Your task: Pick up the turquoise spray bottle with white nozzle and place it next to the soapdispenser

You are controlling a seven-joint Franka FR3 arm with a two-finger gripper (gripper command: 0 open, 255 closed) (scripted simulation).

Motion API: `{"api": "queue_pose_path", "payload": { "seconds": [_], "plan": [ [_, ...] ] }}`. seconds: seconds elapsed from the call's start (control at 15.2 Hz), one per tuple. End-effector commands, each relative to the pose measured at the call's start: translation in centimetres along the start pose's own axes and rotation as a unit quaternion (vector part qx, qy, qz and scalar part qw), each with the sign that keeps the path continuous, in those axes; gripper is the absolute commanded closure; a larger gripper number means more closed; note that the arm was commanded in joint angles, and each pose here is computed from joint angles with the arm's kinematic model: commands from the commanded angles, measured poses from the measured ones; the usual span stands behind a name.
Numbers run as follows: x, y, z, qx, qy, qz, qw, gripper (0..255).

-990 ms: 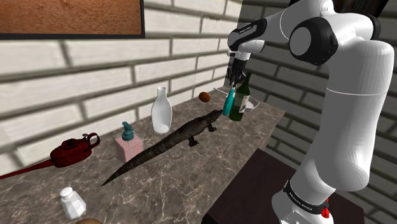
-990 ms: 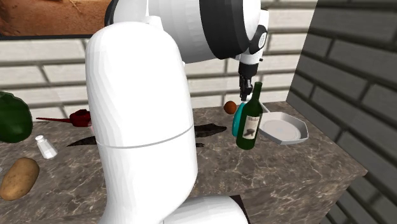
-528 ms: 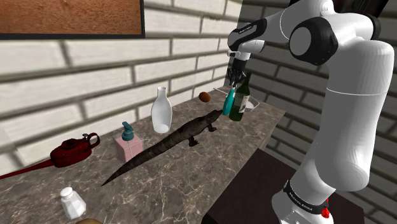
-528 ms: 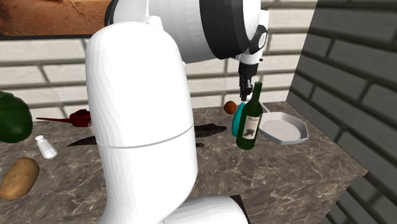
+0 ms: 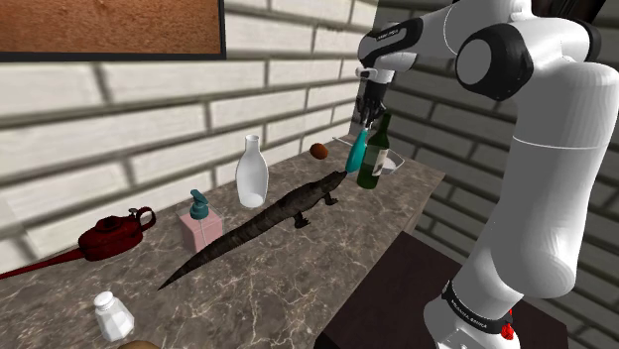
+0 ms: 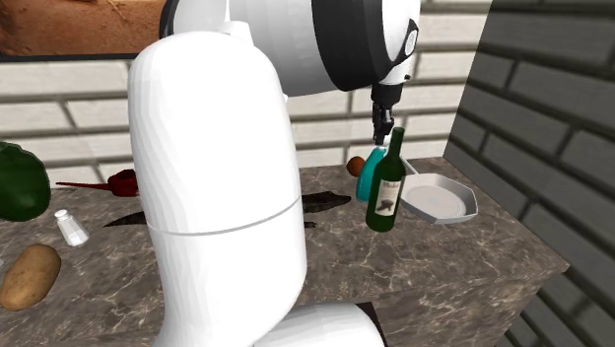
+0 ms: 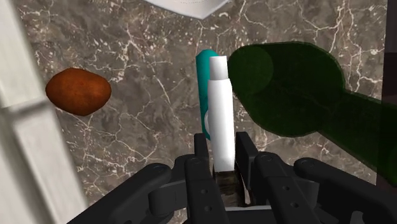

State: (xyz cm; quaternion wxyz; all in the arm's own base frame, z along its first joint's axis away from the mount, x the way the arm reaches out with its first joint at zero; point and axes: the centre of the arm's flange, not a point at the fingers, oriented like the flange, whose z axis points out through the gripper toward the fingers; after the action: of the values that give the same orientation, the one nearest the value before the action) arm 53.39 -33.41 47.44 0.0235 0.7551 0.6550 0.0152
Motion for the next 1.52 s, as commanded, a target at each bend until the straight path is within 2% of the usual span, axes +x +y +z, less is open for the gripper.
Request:
{"api": "queue_pose_path", "payload": {
  "seconds": [0.0, 1.45],
  "plan": [
    [0.0, 0.0, -1.1, 0.000, 0.000, 0.000, 1.0000, 255],
    [-0.1, 0.7, -12.7, 0.000, 0.000, 0.000, 1.0000, 255]
  ]
}}
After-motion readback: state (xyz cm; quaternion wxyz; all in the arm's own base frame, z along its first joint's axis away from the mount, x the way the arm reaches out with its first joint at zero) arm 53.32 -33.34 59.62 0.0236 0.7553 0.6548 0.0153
